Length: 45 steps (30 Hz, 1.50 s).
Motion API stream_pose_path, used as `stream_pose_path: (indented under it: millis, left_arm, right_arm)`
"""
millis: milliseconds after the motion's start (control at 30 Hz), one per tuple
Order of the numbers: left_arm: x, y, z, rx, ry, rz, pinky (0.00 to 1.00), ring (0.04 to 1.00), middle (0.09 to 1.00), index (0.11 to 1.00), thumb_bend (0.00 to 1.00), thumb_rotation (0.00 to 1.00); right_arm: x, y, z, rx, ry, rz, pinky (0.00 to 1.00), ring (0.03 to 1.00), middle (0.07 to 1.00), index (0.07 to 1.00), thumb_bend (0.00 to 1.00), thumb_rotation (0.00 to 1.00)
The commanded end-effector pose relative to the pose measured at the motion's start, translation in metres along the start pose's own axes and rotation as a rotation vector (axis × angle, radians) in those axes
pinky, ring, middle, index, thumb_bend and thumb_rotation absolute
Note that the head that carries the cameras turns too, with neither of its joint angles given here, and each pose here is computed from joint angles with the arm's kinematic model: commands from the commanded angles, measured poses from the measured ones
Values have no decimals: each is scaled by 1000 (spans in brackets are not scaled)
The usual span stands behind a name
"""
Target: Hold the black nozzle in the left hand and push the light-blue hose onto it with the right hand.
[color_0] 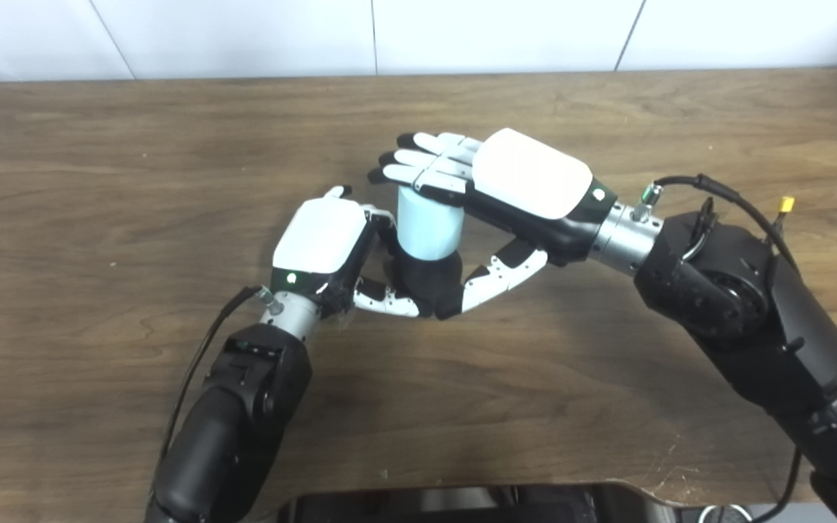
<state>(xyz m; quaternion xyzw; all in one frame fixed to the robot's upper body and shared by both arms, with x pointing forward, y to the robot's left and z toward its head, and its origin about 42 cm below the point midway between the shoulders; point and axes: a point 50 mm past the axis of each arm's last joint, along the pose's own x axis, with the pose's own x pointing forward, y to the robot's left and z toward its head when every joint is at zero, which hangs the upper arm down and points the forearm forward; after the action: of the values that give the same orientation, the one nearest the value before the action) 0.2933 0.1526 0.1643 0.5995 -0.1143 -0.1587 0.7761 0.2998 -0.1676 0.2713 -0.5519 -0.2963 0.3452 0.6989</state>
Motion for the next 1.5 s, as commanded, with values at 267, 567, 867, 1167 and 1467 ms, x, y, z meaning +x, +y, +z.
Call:
stream_pose_path:
  millis: [267,567,867,1167,1467]
  left_arm:
    - [6,11,10,-2,-28,30,937,728,651,485,520,46]
    - [6,11,10,-5,-29,32,934,728,651,485,520,46]
    - [5,12,9,-6,-29,28,942,731,653,485,520,46]
    - [5,12,10,-1,-26,24,948,732,654,485,520,45]
    - [5,12,10,5,-24,22,941,732,656,485,520,45]
  right_arm:
    - [-20,73,-5,119,86,420,945,969,956,929,736,1000]
    - [-20,77,-4,115,88,433,947,974,962,928,741,1000]
    - [-18,62,-2,109,75,385,957,988,966,945,747,1000]
    - [-13,42,1,90,49,314,970,983,971,965,701,1000]
    - [-12,46,7,57,52,400,982,998,983,947,736,1000]
